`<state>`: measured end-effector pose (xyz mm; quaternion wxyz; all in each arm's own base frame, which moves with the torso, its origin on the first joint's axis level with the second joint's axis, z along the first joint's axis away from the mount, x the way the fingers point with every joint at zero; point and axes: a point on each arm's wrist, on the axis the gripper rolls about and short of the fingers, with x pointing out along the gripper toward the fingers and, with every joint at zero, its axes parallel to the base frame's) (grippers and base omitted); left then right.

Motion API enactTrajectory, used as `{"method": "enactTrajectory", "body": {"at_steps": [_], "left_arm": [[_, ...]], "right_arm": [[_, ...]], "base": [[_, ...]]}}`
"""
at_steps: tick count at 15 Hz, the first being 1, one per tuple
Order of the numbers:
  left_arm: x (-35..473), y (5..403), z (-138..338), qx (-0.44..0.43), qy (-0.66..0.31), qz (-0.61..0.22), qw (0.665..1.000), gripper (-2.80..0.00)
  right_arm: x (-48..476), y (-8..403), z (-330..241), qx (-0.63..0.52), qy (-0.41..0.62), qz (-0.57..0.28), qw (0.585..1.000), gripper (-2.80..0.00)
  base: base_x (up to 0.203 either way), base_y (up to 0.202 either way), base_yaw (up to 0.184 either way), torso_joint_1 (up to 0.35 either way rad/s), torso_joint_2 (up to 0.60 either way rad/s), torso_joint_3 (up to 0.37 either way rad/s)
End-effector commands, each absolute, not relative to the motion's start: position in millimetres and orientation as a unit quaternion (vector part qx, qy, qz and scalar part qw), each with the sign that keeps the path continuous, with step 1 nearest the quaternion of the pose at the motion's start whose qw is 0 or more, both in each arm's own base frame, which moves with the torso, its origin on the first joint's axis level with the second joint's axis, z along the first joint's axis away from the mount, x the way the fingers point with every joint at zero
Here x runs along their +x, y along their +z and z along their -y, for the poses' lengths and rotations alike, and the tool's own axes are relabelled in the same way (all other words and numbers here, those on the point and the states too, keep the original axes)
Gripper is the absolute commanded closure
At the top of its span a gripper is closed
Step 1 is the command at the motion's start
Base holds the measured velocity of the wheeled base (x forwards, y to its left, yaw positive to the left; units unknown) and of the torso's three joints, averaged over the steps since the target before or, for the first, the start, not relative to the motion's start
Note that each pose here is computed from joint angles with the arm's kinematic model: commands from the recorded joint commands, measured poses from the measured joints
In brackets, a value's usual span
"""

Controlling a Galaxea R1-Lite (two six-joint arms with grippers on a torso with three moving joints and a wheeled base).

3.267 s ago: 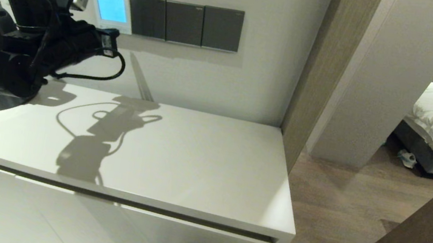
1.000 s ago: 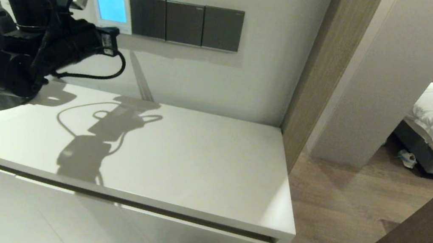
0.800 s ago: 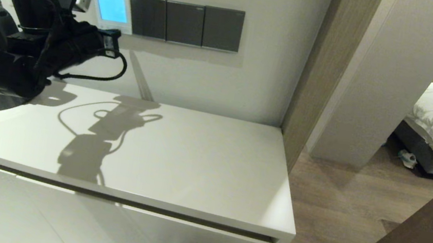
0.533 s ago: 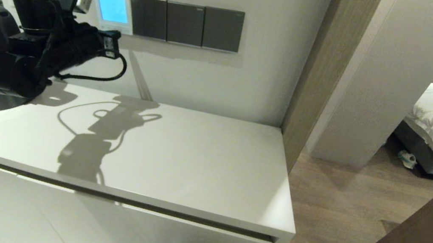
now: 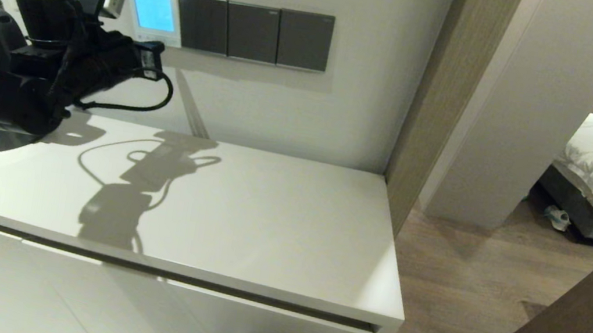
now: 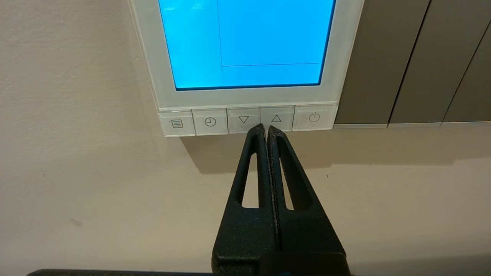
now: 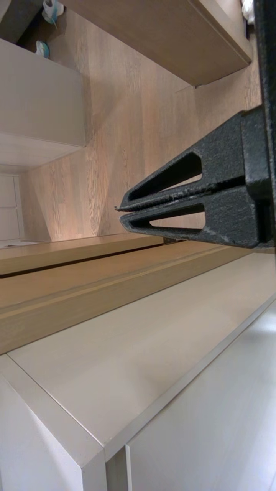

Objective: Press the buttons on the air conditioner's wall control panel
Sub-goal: Turn on the central air conditioner

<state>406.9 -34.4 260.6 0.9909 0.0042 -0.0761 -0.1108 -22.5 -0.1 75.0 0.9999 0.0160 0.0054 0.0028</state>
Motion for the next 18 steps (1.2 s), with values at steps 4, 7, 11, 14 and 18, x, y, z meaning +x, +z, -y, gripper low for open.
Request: {"method": "enactTrajectory", "body": {"at_steps": [4,7,11,14,18], "left_arm": [[398.2,265.7,36.5,0.004,-0.117,0.081,0.990,0.00],[393.9,270.0,38.0,0.004,-0.121,0.085,0.989,0.00],[393.7,268.4,44.7,0.003,-0.129,0.082,0.988,0.00],[397.2,265.1,45.8,0.003,-0.131,0.079,0.988,0.00],[399.8,264.8,46.0,0.003,-0.130,0.080,0.988,0.00]], "right_arm": [[-22.2,74.6,0.1,0.016,0.003,-0.007,1.000,0.00],[-22.2,74.6,0.1,0.016,0.003,-0.007,1.000,0.00],[-22.2,74.6,0.1,0.016,0.003,-0.007,1.000,0.00],[-22.2,74.6,0.1,0.016,0.003,-0.007,1.000,0.00],[-22.2,74.6,0.1,0.016,0.003,-0.007,1.000,0.00]], "base": [[0.000,0.000,0.000,0.000,0.00,0.000],[0.000,0.000,0.000,0.000,0.00,0.000],[0.000,0.000,0.000,0.000,0.00,0.000],[0.000,0.000,0.000,0.000,0.00,0.000],[0.000,0.000,0.000,0.000,0.00,0.000]]}}
